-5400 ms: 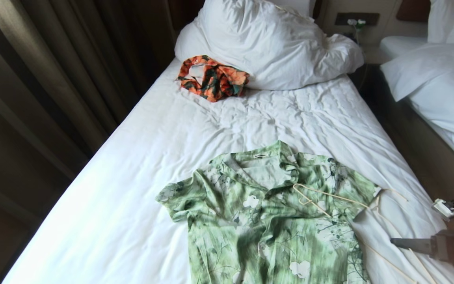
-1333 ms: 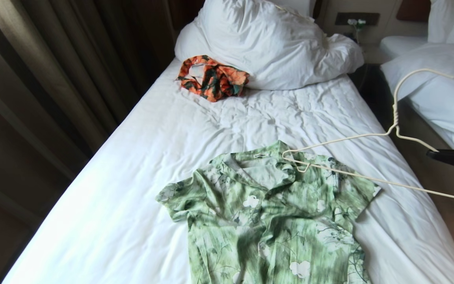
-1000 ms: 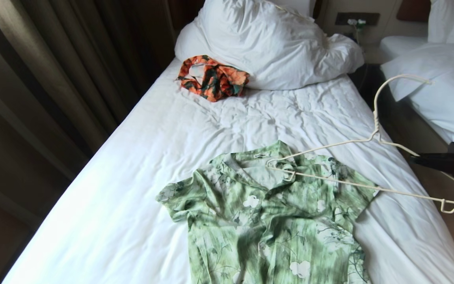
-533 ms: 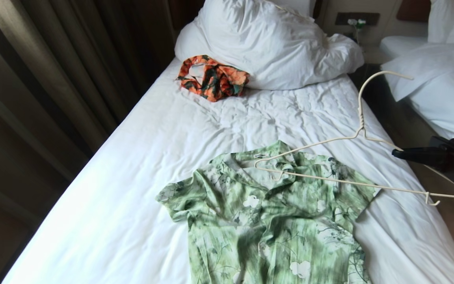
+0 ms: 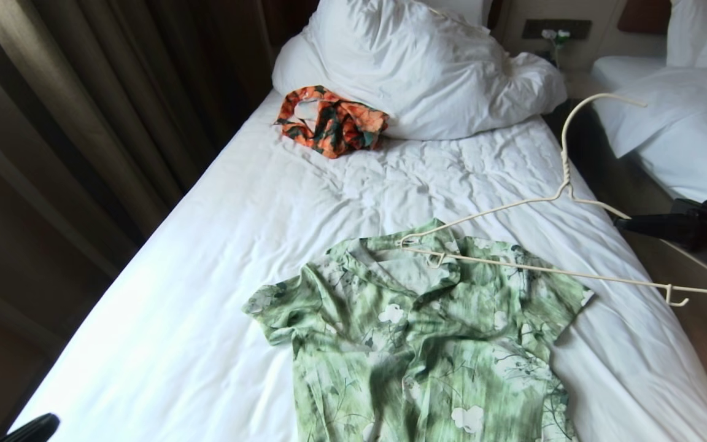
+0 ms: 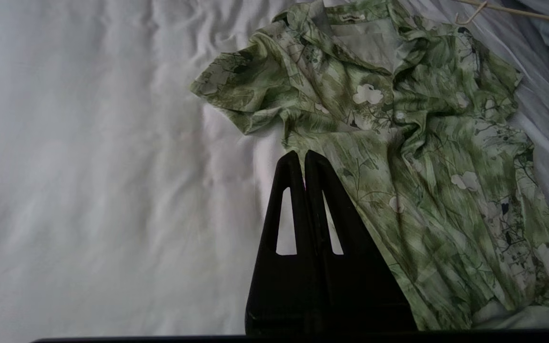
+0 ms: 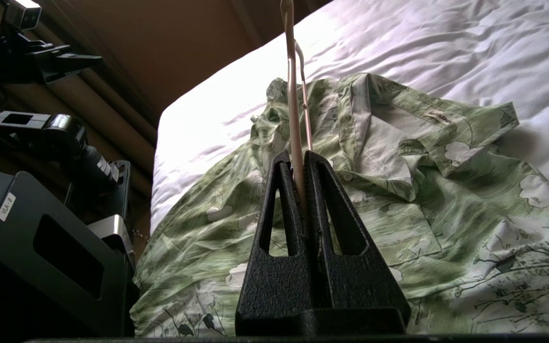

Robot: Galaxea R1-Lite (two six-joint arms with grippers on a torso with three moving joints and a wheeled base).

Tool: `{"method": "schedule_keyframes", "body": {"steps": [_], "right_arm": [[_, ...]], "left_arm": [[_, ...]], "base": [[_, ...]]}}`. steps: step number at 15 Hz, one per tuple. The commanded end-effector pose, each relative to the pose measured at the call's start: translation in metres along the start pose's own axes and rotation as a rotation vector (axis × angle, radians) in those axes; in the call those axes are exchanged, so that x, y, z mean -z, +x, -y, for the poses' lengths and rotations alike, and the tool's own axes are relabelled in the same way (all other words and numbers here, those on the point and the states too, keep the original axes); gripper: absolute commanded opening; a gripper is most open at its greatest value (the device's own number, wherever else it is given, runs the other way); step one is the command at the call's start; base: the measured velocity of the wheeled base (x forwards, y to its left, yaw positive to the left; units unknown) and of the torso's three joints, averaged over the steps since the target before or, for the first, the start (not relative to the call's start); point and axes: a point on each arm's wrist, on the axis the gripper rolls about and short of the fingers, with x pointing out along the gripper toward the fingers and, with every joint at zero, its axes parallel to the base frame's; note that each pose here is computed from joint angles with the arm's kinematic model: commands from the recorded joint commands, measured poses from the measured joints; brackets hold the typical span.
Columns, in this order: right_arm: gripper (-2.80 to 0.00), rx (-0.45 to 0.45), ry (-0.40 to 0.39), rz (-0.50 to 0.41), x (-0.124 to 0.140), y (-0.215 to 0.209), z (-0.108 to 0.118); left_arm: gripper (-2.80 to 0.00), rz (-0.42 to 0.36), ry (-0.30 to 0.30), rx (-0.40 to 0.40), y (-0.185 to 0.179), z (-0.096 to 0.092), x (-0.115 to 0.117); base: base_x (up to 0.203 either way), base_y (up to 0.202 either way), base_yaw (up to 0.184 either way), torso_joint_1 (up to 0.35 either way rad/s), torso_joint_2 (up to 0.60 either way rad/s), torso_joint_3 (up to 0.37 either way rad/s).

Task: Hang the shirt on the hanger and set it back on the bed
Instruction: Lift the shirt and hanger

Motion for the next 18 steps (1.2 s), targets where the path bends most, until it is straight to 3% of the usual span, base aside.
{"method": "schedule_keyframes", "body": {"steps": [1, 5, 7, 11, 14, 17, 18], "right_arm": [[-2.8, 0.013, -0.007, 0.005, -0.008, -0.006, 0.003], [-2.8, 0.053, 0.0, 0.012, -0.018, -0.019, 0.005], [-2.8, 0.086, 0.017, 0.019, -0.025, -0.03, 0.007], [-2.8, 0.12, 0.041, 0.025, -0.02, -0.041, 0.013], [-2.8, 0.12, 0.051, 0.025, -0.018, -0.042, 0.015], [-2.8, 0.12, 0.045, 0.025, -0.019, -0.042, 0.015], [-2.8, 0.122, 0.045, 0.025, -0.019, -0.042, 0.015]], "left_arm": [[-2.8, -0.257, -0.075, 0.093, 0.058, -0.004, -0.011], [-2.8, -0.475, -0.134, 0.228, 0.153, -0.001, -0.003], [-2.8, -0.524, -0.144, 0.295, 0.204, 0.009, 0.007], [-2.8, -0.447, -0.137, 0.391, 0.302, 0.047, -0.001], [-2.8, -0.447, -0.133, 0.408, 0.342, 0.074, -0.001], [-2.8, -0.468, -0.131, 0.383, 0.37, 0.084, 0.015], [0.0, -0.457, -0.127, 0.367, 0.375, 0.086, 0.015]], "base": [[0.0, 0.0, 0.0, 0.0, 0.0, 0.0], [0.0, 0.0, 0.0, 0.0, 0.0, 0.0], [0.0, 0.0, 0.0, 0.0, 0.0, 0.0], [0.0, 0.0, 0.0, 0.0, 0.0, 0.0], [0.0, 0.0, 0.0, 0.0, 0.0, 0.0], [0.0, 0.0, 0.0, 0.0, 0.0, 0.0], [0.0, 0.0, 0.0, 0.0, 0.0, 0.0]]}}
